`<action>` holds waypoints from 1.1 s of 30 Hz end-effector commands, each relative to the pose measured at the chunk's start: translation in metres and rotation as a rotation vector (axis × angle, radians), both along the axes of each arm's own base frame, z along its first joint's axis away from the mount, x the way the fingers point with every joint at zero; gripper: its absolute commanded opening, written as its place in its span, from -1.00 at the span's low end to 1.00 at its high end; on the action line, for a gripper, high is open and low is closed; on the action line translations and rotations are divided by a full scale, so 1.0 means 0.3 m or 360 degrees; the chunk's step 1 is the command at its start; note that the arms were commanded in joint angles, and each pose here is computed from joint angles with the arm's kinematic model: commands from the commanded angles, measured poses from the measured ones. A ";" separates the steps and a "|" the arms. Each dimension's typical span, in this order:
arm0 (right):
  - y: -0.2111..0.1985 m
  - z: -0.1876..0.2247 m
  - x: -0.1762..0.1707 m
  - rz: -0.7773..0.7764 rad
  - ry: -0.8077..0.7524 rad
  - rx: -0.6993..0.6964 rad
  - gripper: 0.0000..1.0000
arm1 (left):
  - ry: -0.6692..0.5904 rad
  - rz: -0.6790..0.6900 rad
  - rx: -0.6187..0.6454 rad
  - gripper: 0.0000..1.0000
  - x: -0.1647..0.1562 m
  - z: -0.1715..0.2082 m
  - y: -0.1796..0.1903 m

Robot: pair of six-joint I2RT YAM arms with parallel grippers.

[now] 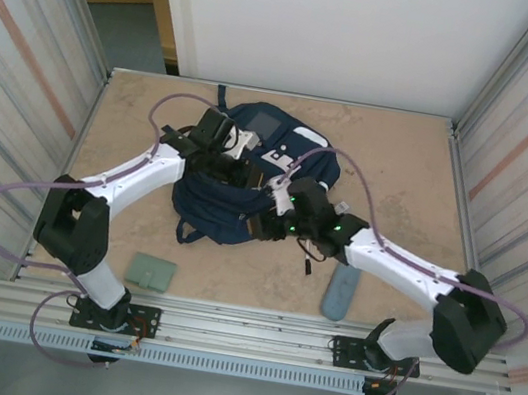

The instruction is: Pack the student bag

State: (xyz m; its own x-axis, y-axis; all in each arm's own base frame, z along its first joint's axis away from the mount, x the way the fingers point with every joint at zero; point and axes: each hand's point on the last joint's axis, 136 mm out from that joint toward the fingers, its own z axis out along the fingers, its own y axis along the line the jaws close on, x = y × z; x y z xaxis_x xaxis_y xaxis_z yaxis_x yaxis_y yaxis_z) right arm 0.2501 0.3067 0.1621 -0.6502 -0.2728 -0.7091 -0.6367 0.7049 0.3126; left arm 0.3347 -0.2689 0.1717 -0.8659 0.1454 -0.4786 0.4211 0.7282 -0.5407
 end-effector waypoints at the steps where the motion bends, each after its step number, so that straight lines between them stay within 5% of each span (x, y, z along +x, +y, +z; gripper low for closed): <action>1: -0.165 0.035 0.072 -0.0381 -0.0074 -0.0084 0.17 | -0.0109 -0.0004 -0.0085 -0.22 -0.008 0.107 0.007; 4: -0.299 0.071 0.132 -0.0757 -0.0039 -0.0002 0.97 | -0.0071 0.0031 -0.0103 -0.10 -0.045 0.108 0.018; 8: -0.390 0.059 0.164 -0.1065 0.0295 0.0216 0.95 | 0.0003 0.0063 -0.0029 -0.05 -0.141 0.081 0.040; 11: -0.403 0.042 0.165 -0.1189 0.0449 0.0146 0.99 | 0.0059 0.0105 0.0100 -0.04 -0.238 0.022 0.060; 18: -0.321 0.012 0.171 -0.1084 0.0521 0.0155 0.91 | 0.0229 0.0188 0.0286 -0.08 -0.398 -0.135 0.067; 33: -0.221 -0.024 0.162 -0.0972 0.0494 0.0046 0.90 | 0.0187 0.0299 0.0365 -0.13 -0.306 -0.232 0.038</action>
